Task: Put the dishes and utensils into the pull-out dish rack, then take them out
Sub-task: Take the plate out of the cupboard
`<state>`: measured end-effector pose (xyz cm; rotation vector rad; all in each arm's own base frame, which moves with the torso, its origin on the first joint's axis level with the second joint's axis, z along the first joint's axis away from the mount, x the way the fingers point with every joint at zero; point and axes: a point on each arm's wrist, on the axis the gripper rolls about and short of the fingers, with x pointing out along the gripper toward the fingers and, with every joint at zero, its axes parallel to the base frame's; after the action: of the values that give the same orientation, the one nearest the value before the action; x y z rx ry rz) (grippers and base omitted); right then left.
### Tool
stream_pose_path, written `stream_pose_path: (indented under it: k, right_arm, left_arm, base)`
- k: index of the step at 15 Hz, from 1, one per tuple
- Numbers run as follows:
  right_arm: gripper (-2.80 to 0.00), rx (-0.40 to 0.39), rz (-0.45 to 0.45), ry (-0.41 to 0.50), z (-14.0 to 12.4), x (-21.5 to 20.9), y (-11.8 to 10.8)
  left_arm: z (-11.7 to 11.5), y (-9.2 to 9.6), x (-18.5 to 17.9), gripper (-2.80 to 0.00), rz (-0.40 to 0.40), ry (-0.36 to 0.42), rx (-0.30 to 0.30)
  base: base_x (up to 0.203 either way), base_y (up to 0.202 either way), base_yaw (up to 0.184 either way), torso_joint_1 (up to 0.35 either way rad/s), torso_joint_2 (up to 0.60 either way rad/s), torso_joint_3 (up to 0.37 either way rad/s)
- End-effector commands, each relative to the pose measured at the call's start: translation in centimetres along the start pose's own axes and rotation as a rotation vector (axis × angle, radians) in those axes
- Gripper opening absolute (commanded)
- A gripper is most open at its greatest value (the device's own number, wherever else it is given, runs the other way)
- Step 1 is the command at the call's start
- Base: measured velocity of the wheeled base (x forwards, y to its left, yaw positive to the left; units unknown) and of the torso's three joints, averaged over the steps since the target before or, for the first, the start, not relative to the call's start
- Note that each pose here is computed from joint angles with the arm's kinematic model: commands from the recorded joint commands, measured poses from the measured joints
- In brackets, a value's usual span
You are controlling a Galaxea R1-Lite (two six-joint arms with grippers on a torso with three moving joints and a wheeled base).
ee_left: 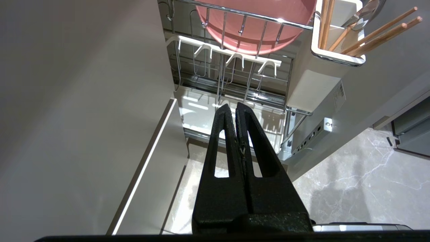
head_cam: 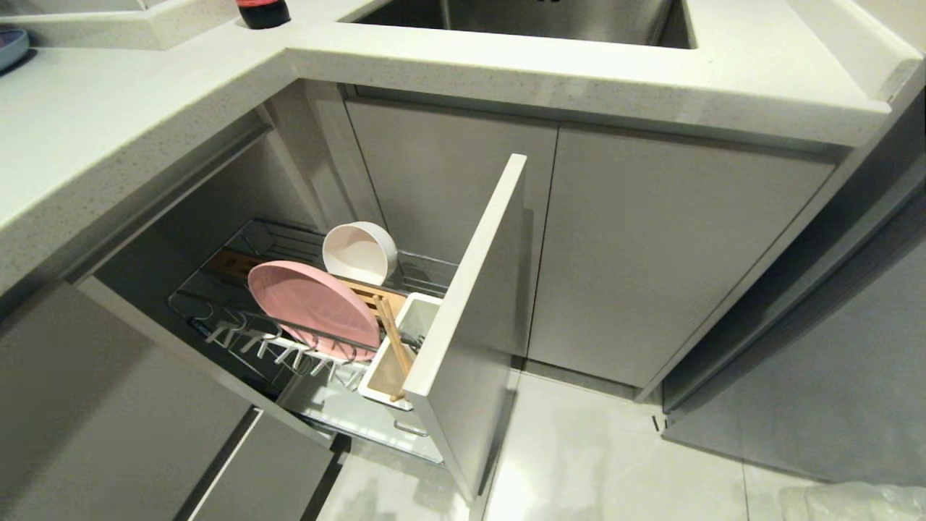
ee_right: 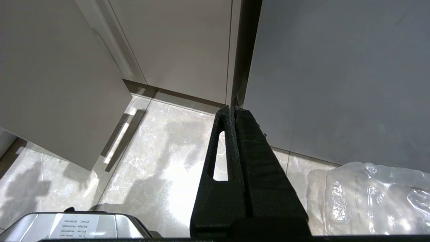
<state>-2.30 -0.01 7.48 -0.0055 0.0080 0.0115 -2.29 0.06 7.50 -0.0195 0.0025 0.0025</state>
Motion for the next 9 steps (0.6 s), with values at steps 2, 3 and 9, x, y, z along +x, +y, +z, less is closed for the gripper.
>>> stream_pose_path:
  k: [2,3,9]
  right_arm:
    - [-2.8,-0.001,0.001,0.0,-0.01,0.0,0.0]
    - [-2.8,-0.001,0.001,0.0,-0.01,0.0,0.0]
    - [-2.8,-0.001,0.001,0.0,-0.01,0.0,0.0]
  left_arm:
    - [-0.05,0.0,0.01,-2.8,0.001,0.002,0.0]
    - [-0.05,0.0,0.01,-2.8,0.001,0.002,0.0]
    - [-0.04,0.0,0.01,-2.8,0.001,0.002,0.0]
  base:
    - [0.0,0.0,0.0,0.0,0.0,0.0]
    - [0.0,0.0,0.0,0.0,0.0,0.0]
    - [0.0,0.0,0.0,0.0,0.0,0.0]
